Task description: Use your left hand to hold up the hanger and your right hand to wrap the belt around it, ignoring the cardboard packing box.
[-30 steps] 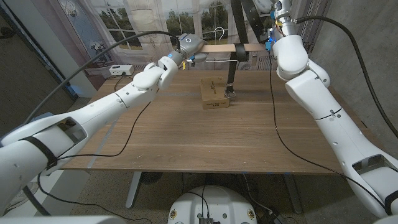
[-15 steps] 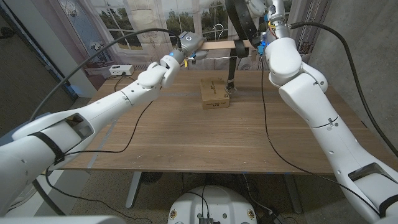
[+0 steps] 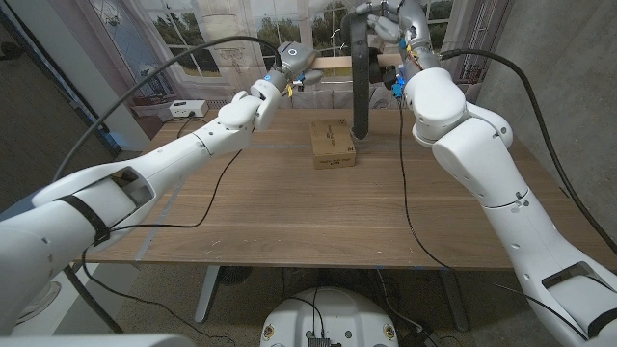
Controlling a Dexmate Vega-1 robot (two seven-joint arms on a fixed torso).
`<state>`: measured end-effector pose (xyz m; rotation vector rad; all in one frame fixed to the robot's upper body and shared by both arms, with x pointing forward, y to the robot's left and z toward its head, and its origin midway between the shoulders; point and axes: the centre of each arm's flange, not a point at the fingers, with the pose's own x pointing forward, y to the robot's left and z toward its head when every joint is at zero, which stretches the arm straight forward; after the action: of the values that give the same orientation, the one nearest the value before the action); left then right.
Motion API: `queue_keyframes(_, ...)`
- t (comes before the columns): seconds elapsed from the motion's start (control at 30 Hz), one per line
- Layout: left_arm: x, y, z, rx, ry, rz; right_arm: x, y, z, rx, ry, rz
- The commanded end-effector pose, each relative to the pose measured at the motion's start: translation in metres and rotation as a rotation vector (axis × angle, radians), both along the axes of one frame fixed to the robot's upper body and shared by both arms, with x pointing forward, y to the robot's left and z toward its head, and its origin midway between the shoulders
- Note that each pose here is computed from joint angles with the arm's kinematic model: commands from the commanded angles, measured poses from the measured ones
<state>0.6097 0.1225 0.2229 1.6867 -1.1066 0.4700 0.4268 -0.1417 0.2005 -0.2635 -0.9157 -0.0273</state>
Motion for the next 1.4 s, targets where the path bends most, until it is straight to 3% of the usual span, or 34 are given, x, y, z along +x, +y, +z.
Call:
queue_keyframes(0.03, -0.009, -0.002, 0.015, -0.071, -0.001, -0.083, 0.053, -0.013, -0.068, 0.015, 0.234, 0.086)
queue_keyframes(0.27, -0.016, -0.001, 0.02, -0.11, 0.01, -0.122, 0.075, -0.019, -0.096, 0.026, 0.291, 0.129)
queue_keyframes(0.67, -0.021, 0.0, 0.024, -0.155, 0.033, -0.152, 0.091, -0.038, -0.122, 0.066, 0.335, 0.116)
queue_keyframes(1.07, -0.03, 0.0, 0.024, -0.185, 0.061, -0.201, 0.135, -0.067, -0.145, 0.09, 0.447, 0.102)
queue_keyframes(1.4, -0.038, 0.007, 0.021, -0.177, 0.118, -0.236, 0.172, -0.104, -0.16, 0.17, 0.488, 0.016)
